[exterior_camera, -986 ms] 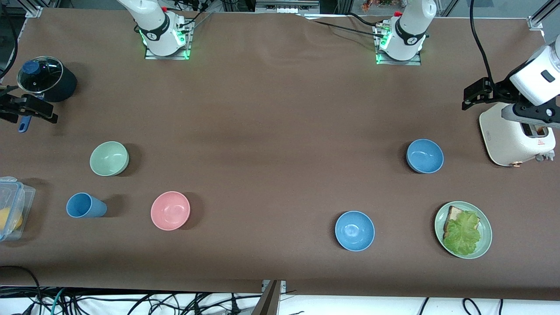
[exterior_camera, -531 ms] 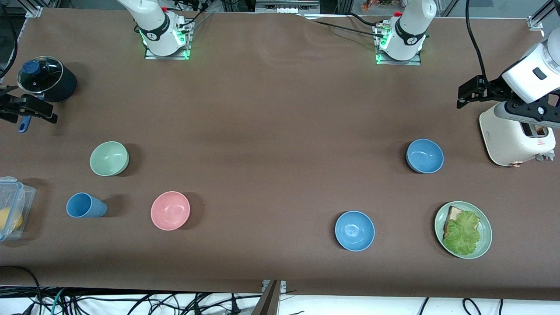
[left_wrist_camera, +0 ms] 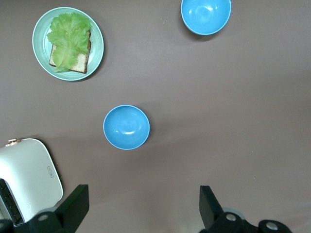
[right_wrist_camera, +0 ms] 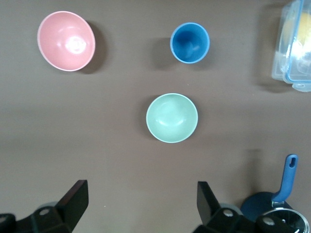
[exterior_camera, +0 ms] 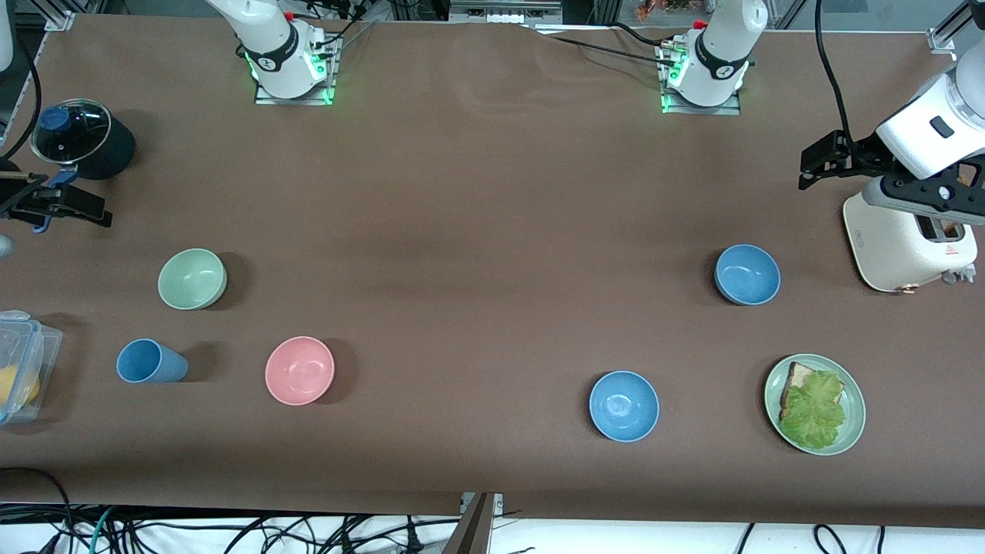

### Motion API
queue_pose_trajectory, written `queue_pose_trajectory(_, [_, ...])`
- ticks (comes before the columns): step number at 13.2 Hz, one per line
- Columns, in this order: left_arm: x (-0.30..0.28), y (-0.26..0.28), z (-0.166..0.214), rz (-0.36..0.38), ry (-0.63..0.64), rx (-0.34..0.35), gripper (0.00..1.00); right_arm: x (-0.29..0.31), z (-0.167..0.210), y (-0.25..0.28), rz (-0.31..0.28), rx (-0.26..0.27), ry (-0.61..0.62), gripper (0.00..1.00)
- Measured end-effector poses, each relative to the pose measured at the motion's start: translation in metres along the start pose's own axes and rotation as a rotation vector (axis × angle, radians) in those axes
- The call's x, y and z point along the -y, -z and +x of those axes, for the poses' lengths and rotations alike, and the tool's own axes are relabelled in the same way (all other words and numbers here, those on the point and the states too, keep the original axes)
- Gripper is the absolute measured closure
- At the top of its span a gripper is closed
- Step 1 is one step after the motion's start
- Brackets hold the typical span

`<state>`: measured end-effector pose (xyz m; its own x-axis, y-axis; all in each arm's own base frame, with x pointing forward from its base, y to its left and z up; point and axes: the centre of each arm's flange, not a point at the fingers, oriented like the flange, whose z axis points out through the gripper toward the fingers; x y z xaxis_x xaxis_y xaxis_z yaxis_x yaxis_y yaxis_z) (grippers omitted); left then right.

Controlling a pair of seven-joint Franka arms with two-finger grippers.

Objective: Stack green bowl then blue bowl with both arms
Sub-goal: 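Move the right gripper over the pale green bowl and lower it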

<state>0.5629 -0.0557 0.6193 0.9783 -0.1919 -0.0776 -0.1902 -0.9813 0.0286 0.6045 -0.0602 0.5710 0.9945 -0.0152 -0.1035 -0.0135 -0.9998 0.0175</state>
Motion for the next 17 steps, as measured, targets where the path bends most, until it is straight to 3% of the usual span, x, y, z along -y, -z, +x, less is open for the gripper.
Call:
queue_pose_trajectory(6, [0.000, 0.000, 0.000, 0.000, 0.000, 0.000, 0.00, -0.073, 0.016, -0.075, 0.036, 0.128, -0.015, 0.01])
queue_pose_trajectory(9, [0.002, 0.000, 0.000, 0.000, 0.004, 0.000, 0.00, -0.112, 0.027, -0.132, 0.141, 0.176, -0.057, 0.01])
queue_pose_trajectory(13, [0.009, 0.000, -0.001, -0.001, 0.039, 0.000, 0.00, -0.157, 0.038, -0.202, 0.200, 0.185, -0.071, 0.01])
queue_pose_trajectory(17, [0.011, 0.000, -0.001, -0.001, 0.046, 0.000, 0.00, -0.159, 0.043, -0.245, 0.189, 0.141, -0.052, 0.01])
